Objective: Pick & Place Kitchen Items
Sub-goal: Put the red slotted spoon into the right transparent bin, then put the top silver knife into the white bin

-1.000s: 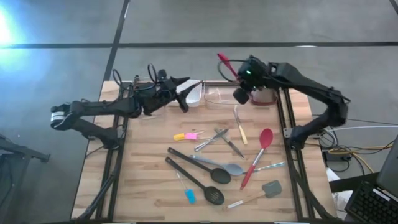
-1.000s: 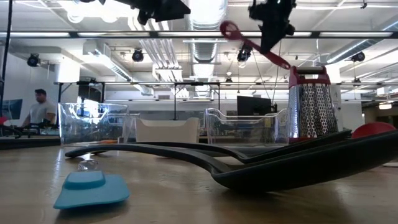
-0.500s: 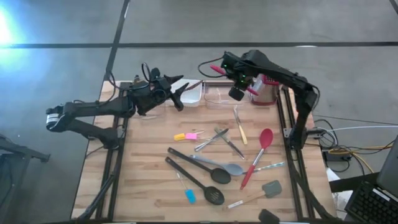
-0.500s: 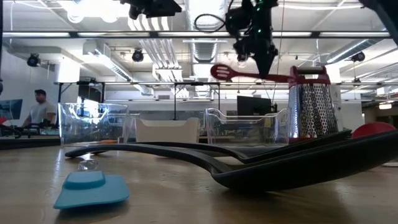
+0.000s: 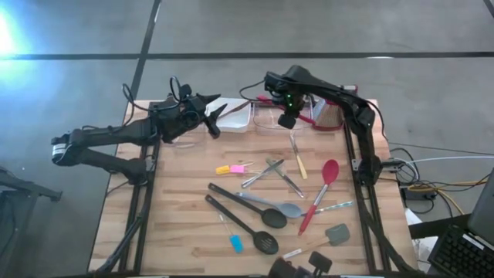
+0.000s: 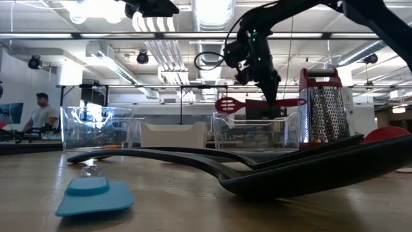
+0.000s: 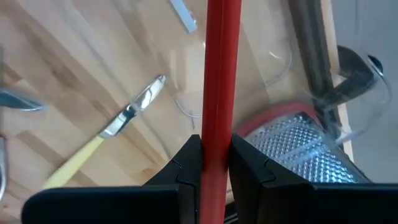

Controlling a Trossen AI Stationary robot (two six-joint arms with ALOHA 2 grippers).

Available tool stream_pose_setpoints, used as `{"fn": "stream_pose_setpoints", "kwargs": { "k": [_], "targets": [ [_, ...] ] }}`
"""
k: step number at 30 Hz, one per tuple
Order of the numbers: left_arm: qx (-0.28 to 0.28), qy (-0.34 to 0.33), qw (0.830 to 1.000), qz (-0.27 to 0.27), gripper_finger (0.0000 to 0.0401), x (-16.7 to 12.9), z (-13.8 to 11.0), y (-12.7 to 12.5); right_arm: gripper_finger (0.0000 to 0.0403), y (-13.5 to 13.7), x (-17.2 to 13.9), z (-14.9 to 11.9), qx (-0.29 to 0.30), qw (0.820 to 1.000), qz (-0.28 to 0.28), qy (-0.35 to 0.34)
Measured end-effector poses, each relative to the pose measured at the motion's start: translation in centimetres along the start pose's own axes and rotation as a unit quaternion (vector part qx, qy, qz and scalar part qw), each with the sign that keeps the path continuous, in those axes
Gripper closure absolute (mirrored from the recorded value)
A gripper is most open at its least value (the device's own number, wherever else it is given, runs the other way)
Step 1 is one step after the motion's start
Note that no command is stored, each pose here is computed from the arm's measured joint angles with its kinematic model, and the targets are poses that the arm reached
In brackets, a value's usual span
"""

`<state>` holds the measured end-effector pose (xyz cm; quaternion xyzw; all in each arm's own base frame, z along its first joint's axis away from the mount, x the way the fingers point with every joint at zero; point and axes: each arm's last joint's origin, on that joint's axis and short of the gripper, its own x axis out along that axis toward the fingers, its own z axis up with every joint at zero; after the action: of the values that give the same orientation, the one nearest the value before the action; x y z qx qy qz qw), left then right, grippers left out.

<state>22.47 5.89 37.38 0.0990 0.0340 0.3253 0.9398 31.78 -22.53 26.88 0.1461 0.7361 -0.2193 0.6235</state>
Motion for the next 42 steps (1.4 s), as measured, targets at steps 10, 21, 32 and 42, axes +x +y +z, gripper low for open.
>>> {"fn": "stream_pose_setpoints", "kwargs": {
  "k": [10,21,32,42],
  "targets": [
    [0.003,0.007,1.000,-0.001,0.0224,-0.1,-0.1,0.1,0.0360,-0.8,2.1,0.9,0.000,1.000,0.002,0.030],
    [0.005,0.013,1.000,-0.003,0.0224,-0.1,-0.2,0.0,0.0351,-1.0,3.1,1.2,-0.010,0.999,0.004,0.045],
    [0.005,0.013,1.000,-0.003,0.0224,-0.1,-0.2,0.0,0.0324,-0.9,3.8,1.3,-0.014,0.999,0.005,0.050],
    [0.005,0.013,1.000,-0.003,0.0224,-0.1,-0.2,0.0,0.0354,-1.3,0.5,1.0,-0.016,1.000,-0.005,-0.027]
  ]
}}
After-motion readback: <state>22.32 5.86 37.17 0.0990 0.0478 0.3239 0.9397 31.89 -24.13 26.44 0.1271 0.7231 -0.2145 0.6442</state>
